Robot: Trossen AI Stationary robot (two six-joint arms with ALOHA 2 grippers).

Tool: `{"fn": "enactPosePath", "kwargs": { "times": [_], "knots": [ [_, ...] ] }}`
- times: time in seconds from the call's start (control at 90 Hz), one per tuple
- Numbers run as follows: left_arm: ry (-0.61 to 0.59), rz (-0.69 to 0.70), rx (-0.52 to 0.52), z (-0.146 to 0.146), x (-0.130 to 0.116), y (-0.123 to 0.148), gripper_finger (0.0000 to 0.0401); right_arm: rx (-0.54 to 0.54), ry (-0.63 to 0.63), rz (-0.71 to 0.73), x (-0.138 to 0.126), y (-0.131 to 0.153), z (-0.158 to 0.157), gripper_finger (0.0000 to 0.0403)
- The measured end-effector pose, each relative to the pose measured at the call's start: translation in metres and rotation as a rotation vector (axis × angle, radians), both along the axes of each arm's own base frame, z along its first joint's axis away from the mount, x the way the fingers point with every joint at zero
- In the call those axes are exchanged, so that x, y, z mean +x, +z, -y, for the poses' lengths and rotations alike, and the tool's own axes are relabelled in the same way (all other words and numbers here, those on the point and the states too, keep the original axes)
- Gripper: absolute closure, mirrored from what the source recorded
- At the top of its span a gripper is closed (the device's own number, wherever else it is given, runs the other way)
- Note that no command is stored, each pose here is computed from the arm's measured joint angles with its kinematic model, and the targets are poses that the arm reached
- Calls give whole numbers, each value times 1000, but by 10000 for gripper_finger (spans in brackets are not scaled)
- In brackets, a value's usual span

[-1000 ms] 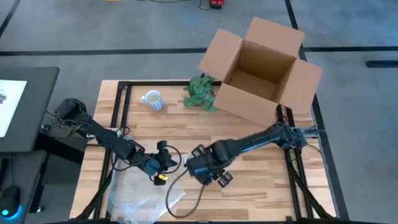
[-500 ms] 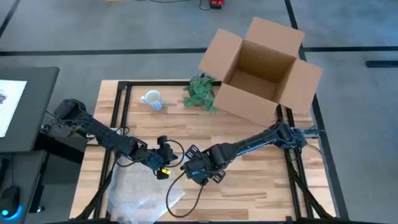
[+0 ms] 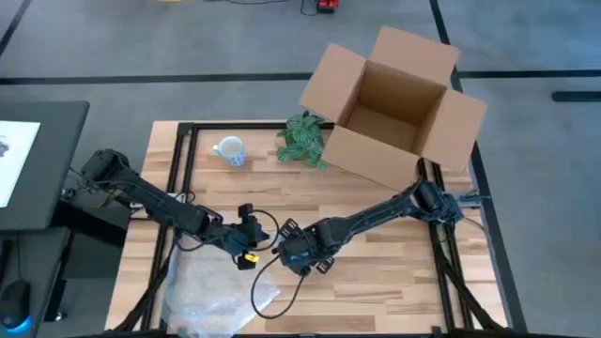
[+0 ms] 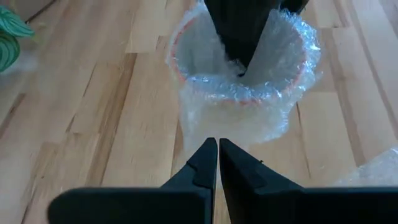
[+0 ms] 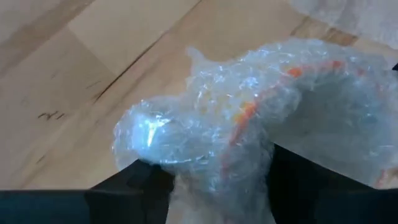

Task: Wrap mug
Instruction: Put the wrapped yellow mug into the cardboard box

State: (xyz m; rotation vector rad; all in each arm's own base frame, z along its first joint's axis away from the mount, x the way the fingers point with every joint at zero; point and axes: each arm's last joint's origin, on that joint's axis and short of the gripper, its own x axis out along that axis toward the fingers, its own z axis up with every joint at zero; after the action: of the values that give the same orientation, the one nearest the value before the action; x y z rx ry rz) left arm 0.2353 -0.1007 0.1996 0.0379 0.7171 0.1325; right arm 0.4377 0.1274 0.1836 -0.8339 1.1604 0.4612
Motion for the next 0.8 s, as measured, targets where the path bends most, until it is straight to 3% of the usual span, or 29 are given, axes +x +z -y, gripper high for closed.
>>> {"fn": "enactPosePath", "kwargs": {
  "times": [0.122,0.267,0.467,0.633,0.711,0.8],
  "knots": [
    [-7,14,-5,1,1,1,401,55,3,-2,1,-9,5,269],
    [-35,30,-12,7,-3,5,401,86,-48,-1,1,-12,6,364],
    [-87,102,-58,16,-17,23,401,107,-89,45,2,7,3,367],
    [-123,180,-75,23,-35,42,401,132,-76,79,-3,47,-5,367],
    [-123,199,-60,25,-43,47,401,148,-66,162,-13,89,-7,367],
    [-102,208,-43,26,-48,49,401,83,-75,321,-35,146,-5,367]
  ]
}}
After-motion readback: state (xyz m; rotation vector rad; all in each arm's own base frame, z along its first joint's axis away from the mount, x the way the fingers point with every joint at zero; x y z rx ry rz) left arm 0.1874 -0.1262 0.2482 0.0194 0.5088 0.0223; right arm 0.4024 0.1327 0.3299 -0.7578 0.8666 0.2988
